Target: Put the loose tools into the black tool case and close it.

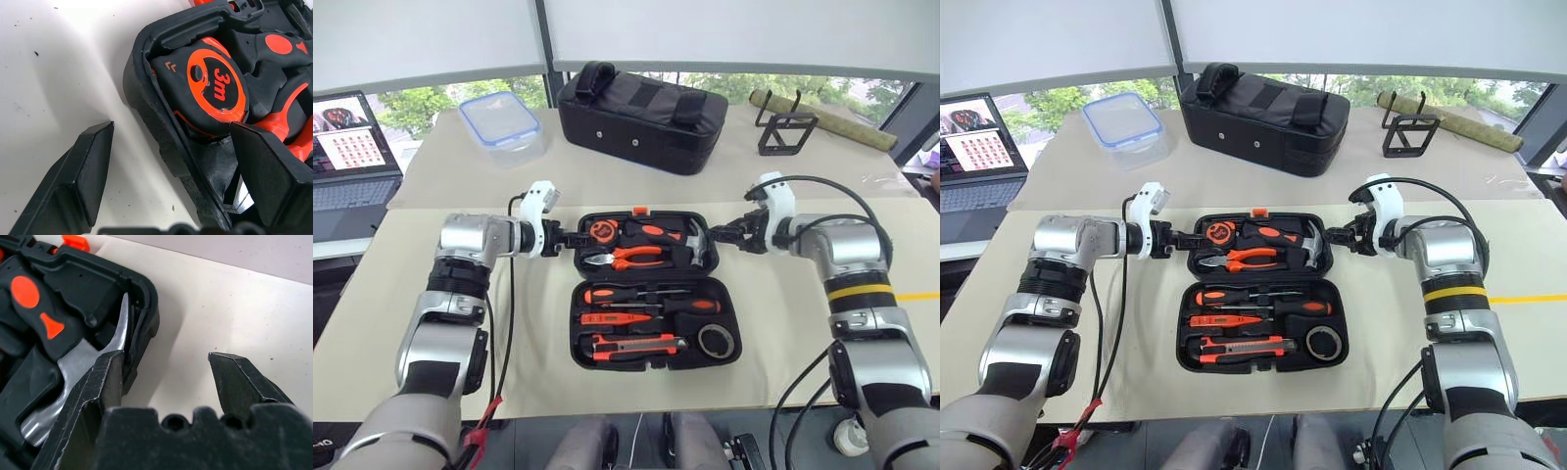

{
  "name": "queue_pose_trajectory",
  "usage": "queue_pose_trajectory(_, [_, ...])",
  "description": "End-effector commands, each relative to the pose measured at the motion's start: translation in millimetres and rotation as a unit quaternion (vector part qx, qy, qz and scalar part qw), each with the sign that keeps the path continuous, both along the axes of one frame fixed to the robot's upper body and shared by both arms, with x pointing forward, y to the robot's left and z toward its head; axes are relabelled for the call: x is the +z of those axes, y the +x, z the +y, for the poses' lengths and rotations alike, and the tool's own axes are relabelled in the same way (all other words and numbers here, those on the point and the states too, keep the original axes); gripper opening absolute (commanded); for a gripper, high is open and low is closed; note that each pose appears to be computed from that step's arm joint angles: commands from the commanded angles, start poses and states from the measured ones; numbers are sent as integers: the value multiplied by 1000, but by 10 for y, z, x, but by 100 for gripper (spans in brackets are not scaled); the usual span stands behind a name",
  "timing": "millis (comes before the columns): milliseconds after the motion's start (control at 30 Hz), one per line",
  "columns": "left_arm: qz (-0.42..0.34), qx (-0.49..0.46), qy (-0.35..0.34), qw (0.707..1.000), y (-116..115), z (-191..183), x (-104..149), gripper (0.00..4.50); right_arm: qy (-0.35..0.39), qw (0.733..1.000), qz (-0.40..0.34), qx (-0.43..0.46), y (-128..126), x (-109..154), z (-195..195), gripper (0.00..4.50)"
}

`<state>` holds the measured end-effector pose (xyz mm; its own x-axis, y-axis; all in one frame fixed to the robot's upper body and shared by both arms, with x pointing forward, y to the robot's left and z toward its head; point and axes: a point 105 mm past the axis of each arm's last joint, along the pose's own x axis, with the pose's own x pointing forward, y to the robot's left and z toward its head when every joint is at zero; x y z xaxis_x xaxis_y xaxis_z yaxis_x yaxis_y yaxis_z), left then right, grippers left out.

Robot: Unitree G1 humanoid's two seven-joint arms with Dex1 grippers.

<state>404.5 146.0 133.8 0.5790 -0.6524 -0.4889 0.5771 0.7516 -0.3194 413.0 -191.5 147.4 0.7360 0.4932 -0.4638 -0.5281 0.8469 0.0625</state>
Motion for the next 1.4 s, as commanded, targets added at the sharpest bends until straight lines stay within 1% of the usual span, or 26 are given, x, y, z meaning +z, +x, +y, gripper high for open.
queue_pose_trajectory(33, [4, -5, 23, 1000, -9, -17, -84, 286, -6, 1000, -20, -4, 61, 81, 27, 211])
queue_pose_trajectory(100, [6, -7, 24, 1000, -22, -14, -101, 215, -8, 1000, -16, 1, 54, 62, 48, 144])
queue_pose_trajectory(133, [7, -9, 25, 1000, -31, -13, -107, 175, -7, 1000, -15, 3, 50, 58, 60, 104])
queue_pose_trajectory(200, [7, -12, 27, 1000, -45, -17, -116, 110, -7, 1000, -15, 11, 39, 58, 96, 45])
queue_pose_trajectory(233, [7, -14, 27, 1000, -51, -23, -118, 73, -7, 1000, -15, 15, 34, 61, 112, 3])
queue_pose_trajectory(300, [7, -16, 25, 1000, -62, -38, -112, 19, -6, 1000, -18, 20, 35, 80, 142, 0])
queue_pose_trajectory(333, [6, -19, 23, 1000, -66, -48, -104, 5, -2, 1000, -21, 21, 41, 104, 160, 0])
queue_pose_trajectory(400, [2, -22, 20, 1000, -74, -62, -83, 2, 4, 999, -26, 23, 46, 148, 183, 0])
queue_pose_trajectory(467, [-58, -29, -2, 998, 2, -134, 132, 2, 18, 997, -65, 35, 107, 379, 257, 0])
queue_pose_trajectory(533, [-108, -31, -19, 993, 68, -187, 320, 2, 24, 995, -95, 34, 168, 549, 288, 0])
queue_pose_trajectory(667, [-199, -20, -43, 979, 207, -262, 661, 2, 19, 988, -154, 10, 311, 798, 274, 0])
queue_pose_trajectory(733, [-233, -12, -57, 971, 258, -288, 798, 2, 19, 984, -177, -8, 370, 892, 245, 0])
queue_pose_trajectory(800, [-265, -16, -61, 962, 273, -322, 889, 2, -2, 978, -206, -24, 415, 955, 181, 0])
queue_pose_trajectory(900, [-296, -31, -56, 953, 246, -356, 910, 2, -40, 967, -249, -26, 422, 992, 122, 0])
queue_pose_trajectory(933, [-311, -40, -47, 948, 214, -365, 890, 2, -52, 963, -265, -14, 389, 979, 131, 0])
queue_pose_trajectory(1033, [-379, -66, 12, 923, 99, -355, 774, 2, -98, 946, -308, 28, 237, 850, 191, 0])
queue_pose_trajectory(1067, [-396, -68, 27, 916, 79, -345, 750, 2, -109, 941, -318, 36, 197, 817, 207, 0])
queue_pose_trajectory(1133, [-423, -49, 47, 904, 17, -277, 664, 2, -144, 923, -352, 60, 34, 671, 248, 0])
queue_pose_trajectory(1233, [-454, -42, 67, 887, -98, -230, 606, 2, -146, 912, -379, 59, -121, 581, 234, 0])
queue_pose_trajectory(1333, [-459, -24, 51, 887, -195, -200, 622, 2, -123, 911, -391, 37, -218, 546, 145, 0])
queue_pose_trajectory(1400, [-460, -13, 44, 887, -247, -171, 638, 2, -105, 908, -404, 27, -295, 567, 98, 0])
